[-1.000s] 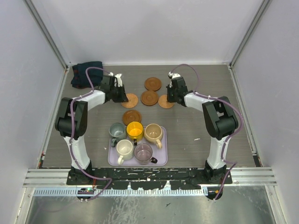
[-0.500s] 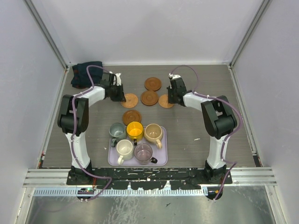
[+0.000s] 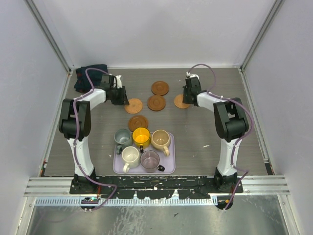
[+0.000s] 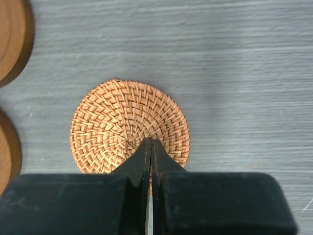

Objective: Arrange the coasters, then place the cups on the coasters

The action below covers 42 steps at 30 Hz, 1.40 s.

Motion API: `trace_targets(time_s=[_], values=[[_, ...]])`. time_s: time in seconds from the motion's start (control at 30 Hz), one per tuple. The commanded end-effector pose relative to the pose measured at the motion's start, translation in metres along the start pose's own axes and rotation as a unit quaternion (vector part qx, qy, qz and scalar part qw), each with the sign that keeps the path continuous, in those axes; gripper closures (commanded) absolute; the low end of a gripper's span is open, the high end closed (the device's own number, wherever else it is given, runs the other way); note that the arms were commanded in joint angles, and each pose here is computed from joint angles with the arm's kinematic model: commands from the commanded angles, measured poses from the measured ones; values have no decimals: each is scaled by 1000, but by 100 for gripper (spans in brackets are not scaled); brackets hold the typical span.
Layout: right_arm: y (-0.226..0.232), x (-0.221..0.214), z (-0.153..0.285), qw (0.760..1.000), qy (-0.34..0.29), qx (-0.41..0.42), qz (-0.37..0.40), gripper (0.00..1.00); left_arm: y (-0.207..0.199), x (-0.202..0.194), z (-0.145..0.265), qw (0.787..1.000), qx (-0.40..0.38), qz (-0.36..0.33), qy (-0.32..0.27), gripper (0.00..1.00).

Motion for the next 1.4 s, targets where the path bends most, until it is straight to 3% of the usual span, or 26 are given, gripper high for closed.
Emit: trace_targets(time_s=[0.0,0.17,0.43,0.6,0.8,1.03,1.37], values=[[-35,-12,-15,997,48,-41,-47,99,-14,13,8,999,-38,-17,-33,63],[-59,2,-20,995,32,-62,-75,99,-26,13,15,996,-78,-23,-45,65],[-72,24,-15,995,0,-71,-76,99,-36,-1,16,996,-71,-43,-24,70],[-71,34,-11,995,-21,-60,-75,99,-40,4,29,996,-56,-49,-54,59],[-72,61,20,993,-83,-50,-72,94,-49,11,40,992,-80,-54,-78,59],[-61,74,54,989,-130,0,-66,80,-56,-4,27,993,-94,-61,-47,58],[-27,70,77,988,-148,39,-20,79,-56,-14,10,995,-74,-62,13,46]])
Point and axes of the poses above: each gripper's point midway between its finger pads, its own z axis back along the fingers, its own y axis along the line the jaws close on, x = y × z, the point moved 8 cm from there along z, back along the fingers, and after that the axes turned 11 degrees about z, right-handed, at the moved point
